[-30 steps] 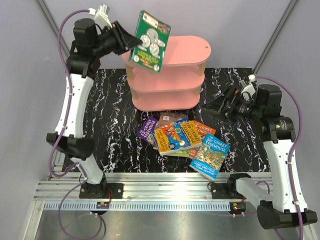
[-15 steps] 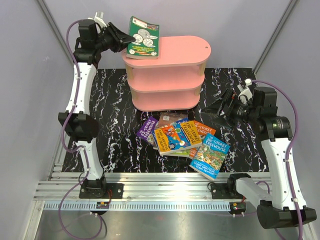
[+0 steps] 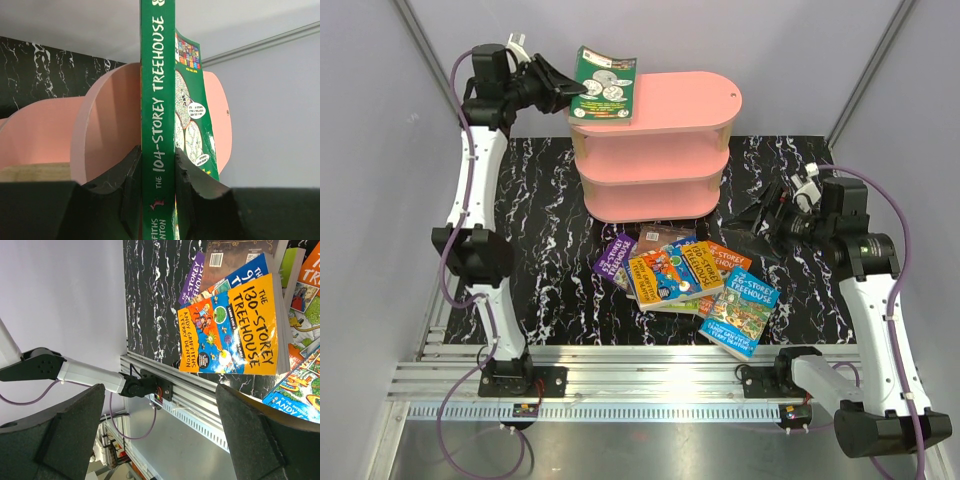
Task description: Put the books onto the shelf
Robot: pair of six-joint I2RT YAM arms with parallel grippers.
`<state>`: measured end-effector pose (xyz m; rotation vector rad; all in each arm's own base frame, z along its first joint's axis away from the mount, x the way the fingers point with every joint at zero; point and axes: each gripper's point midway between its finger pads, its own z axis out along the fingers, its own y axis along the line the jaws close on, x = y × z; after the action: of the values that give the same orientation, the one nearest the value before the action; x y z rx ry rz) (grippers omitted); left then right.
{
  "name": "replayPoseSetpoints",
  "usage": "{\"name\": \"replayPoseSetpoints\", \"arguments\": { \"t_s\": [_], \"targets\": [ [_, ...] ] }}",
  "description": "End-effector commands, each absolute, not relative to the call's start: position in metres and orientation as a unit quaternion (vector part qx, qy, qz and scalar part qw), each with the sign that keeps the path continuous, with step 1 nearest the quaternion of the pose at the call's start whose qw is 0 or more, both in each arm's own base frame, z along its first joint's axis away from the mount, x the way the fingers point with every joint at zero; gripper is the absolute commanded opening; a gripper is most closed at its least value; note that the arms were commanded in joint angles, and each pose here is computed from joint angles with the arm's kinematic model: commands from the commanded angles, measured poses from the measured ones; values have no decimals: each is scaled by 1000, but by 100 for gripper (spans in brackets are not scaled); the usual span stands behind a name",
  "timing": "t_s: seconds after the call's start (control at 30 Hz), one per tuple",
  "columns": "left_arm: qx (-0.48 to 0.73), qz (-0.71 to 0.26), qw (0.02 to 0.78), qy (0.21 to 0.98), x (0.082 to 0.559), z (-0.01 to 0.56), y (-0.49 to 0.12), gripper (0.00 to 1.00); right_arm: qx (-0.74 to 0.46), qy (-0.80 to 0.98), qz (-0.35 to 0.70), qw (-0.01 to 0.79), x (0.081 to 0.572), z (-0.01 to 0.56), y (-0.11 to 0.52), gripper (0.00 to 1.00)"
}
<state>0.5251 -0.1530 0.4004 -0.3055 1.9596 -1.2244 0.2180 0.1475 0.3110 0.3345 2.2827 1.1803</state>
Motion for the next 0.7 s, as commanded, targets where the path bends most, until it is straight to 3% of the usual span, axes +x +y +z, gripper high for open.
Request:
{"name": "replayPoseSetpoints", "arguments": {
  "t_s": [0.0, 0.03, 0.07, 0.17, 0.2, 0.23, 0.27, 0.3, 0.43, 0.67],
  "targets": [
    [-88, -482, 404, 773, 495, 422, -153, 16, 115, 842, 440, 290, 217, 316, 148, 100],
    [-88, -480, 404, 773, 495, 422, -153, 22, 116, 842, 439, 291, 217, 315, 147, 100],
    [-91, -476, 412, 772, 493, 427, -151, 38, 117, 842, 440, 289, 217, 315, 148, 100],
    [-97, -465, 417, 775, 488, 429, -148, 51, 119, 843, 438, 289, 215, 313, 147, 100],
    [-101, -459, 422, 775, 485, 433, -145, 63, 118, 843, 439, 289, 214, 313, 147, 100],
    [-103, -457, 425, 775, 484, 434, -144, 68, 119, 843, 439, 288, 213, 312, 147, 100],
    [-105, -452, 427, 776, 484, 433, -142, 78, 121, 842, 439, 289, 214, 312, 147, 100],
    [-105, -452, 426, 776, 483, 433, -142, 99, 120, 842, 441, 287, 212, 312, 148, 100],
    [-115, -446, 413, 786, 481, 426, -138, 99, 124, 842, 443, 282, 211, 309, 148, 100],
    [-192, -315, 422, 828, 460, 394, -75, 99, 136, 850, 435, 265, 210, 292, 147, 100]
  ]
}}
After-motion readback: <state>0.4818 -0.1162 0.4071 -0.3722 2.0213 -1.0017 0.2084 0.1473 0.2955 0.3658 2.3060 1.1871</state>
